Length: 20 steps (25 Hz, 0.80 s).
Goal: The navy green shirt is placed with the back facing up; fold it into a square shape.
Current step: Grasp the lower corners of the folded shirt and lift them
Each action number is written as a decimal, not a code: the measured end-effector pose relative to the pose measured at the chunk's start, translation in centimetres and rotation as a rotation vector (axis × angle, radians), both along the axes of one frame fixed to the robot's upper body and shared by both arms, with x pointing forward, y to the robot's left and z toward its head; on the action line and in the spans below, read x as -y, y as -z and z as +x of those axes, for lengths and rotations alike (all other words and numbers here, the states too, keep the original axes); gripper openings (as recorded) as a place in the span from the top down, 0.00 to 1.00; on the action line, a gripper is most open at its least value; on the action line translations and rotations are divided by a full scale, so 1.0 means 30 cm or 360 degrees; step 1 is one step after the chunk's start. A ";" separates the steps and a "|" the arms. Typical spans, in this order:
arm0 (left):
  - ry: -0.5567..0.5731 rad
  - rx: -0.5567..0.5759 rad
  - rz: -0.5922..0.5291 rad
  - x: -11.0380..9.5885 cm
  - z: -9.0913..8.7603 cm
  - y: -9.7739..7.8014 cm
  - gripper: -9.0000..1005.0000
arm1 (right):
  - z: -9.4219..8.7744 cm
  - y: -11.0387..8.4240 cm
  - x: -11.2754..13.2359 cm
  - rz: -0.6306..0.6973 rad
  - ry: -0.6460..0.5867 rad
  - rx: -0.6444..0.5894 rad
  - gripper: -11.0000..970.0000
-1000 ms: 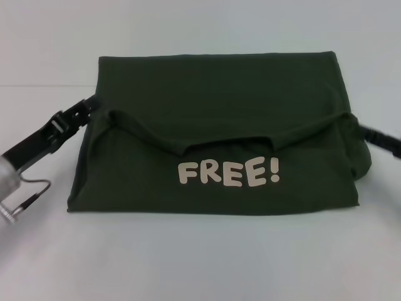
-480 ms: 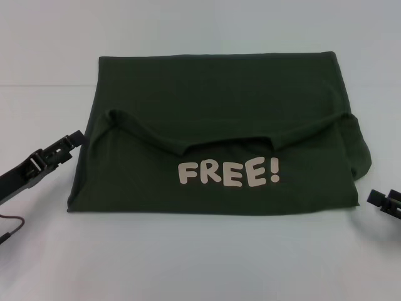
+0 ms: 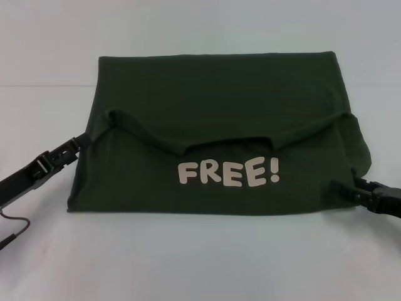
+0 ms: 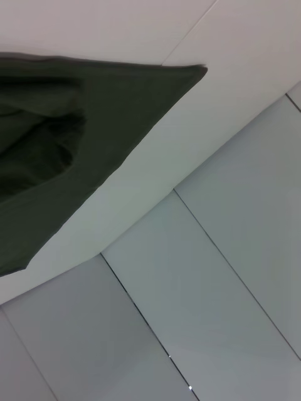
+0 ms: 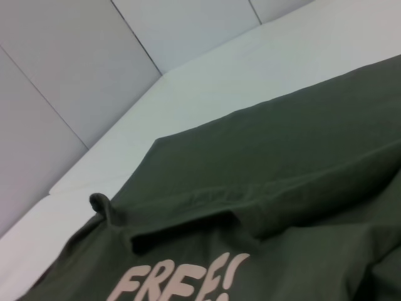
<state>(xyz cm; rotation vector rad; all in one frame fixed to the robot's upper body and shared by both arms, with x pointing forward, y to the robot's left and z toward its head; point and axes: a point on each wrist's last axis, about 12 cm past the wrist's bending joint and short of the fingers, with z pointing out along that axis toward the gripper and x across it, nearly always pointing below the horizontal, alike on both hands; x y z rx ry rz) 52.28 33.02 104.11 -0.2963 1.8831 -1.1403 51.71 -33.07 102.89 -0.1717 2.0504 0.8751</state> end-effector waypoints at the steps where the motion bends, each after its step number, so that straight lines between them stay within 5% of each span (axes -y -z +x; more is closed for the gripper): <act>1: -0.0003 0.0002 -0.0005 -0.002 -0.002 0.000 0.13 | 0.005 0.000 -0.001 -0.0010 0.0002 -0.0003 0.07; 20: -0.0001 0.0011 -0.0028 -0.002 -0.011 -0.001 0.14 | 0.016 0.016 -0.034 -0.0035 -0.0045 -0.0079 0.14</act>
